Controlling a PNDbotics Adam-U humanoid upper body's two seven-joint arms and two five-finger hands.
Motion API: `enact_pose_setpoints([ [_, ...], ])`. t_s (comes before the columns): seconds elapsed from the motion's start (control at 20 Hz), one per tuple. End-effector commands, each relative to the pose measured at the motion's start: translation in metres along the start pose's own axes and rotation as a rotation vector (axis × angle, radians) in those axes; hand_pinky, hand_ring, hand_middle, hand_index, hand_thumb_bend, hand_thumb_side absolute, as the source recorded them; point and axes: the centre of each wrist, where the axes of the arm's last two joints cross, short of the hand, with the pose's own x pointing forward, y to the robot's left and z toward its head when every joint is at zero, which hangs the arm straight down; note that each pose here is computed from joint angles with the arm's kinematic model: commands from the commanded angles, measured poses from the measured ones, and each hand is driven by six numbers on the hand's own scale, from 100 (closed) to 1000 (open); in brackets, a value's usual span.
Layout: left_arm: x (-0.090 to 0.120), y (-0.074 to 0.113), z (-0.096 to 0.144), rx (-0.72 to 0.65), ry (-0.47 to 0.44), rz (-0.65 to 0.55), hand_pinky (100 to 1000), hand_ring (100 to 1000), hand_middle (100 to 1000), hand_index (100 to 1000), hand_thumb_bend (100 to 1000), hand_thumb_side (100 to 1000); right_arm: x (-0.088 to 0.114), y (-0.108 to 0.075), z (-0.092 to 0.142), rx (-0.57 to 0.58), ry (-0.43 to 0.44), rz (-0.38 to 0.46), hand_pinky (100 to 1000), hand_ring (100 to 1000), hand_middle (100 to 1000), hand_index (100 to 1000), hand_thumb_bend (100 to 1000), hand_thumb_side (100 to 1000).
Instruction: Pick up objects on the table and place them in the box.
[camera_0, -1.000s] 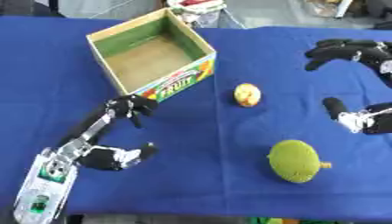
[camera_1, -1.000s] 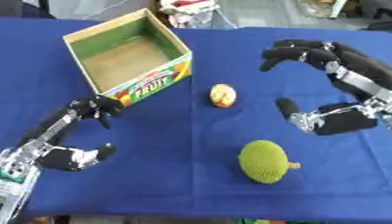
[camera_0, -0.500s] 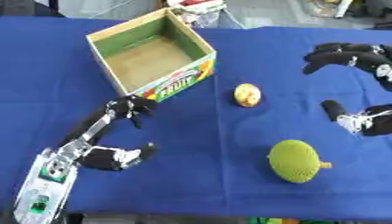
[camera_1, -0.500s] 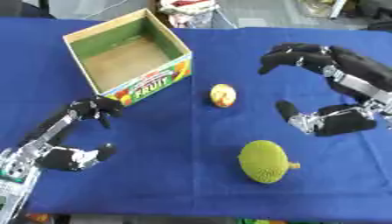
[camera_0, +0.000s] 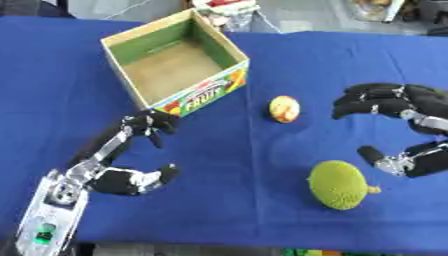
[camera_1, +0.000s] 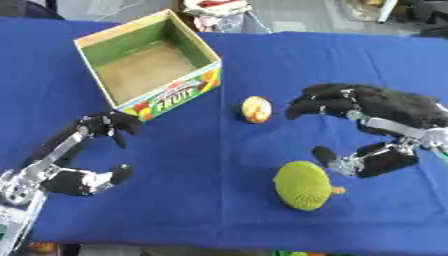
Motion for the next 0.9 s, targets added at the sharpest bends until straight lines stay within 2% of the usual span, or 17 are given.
enact_pose_setpoints([
  [0.05,0.002,0.005,0.001,-0.007,-0.007,-0.019,563,736,753,876,475,576,-0.003,-0.003,0.008,0.059,0.015,0.045,958,891,800,957,100,190],
  [0.3,0.002,0.005,0.001,-0.009,-0.006,-0.020,563,736,753,876,474,576,-0.006,0.009,0.011,0.119,0.024,0.061,958,893,810,959,100,249],
  [0.9,0.002,0.006,0.001,-0.014,-0.008,-0.023,564,736,754,876,473,577,-0.011,0.026,0.018,0.202,0.039,0.091,959,894,819,960,100,322],
])
